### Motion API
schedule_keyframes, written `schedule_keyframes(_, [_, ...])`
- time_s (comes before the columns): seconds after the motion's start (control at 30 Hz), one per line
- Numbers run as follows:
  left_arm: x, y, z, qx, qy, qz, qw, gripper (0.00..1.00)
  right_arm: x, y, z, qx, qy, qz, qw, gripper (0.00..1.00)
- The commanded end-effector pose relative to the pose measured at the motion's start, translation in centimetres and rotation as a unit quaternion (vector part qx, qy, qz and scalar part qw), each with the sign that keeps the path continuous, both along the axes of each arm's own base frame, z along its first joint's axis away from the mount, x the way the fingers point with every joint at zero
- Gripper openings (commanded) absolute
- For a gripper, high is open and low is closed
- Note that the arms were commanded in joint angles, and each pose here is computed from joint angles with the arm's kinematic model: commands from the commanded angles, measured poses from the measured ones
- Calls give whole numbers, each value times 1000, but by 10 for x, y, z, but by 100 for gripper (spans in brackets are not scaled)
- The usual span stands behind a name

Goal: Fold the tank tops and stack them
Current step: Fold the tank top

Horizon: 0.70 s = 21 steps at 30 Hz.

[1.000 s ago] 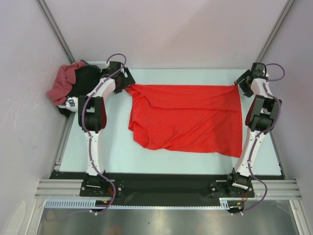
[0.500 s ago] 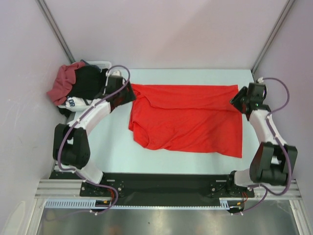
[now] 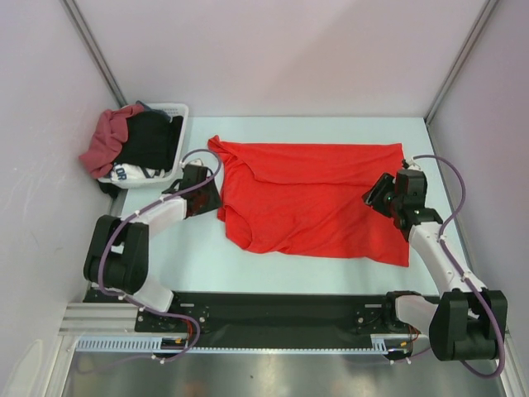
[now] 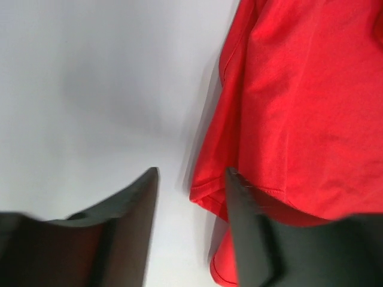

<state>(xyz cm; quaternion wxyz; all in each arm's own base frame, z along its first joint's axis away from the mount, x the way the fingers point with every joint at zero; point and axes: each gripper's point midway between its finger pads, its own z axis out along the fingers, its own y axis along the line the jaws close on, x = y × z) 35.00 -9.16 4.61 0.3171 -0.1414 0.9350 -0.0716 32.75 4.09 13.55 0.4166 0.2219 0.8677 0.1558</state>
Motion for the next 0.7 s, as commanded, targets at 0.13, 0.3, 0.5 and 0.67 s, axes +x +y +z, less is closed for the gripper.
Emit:
schedule_keyframes(0.13, [11, -13, -20, -9, 0, -24, 1000, 45, -2, 0, 12, -21, -26, 10, 999, 48])
schedule_keyframes(0.3, [8, -18, -28, -16, 17, -36, 999, 38, -2, -2, 12, -23, -26, 7, 999, 48])
schedule_keyframes(0.5, [4, 3, -20, 42, 26, -26, 998, 0, -2, 0, 9, -25, -18, 15, 999, 47])
schedule_keyframes(0.67, [7, 47, 15, 152, 18, 20, 988, 0, 0, 2, 5, -20, -15, 18, 1000, 48])
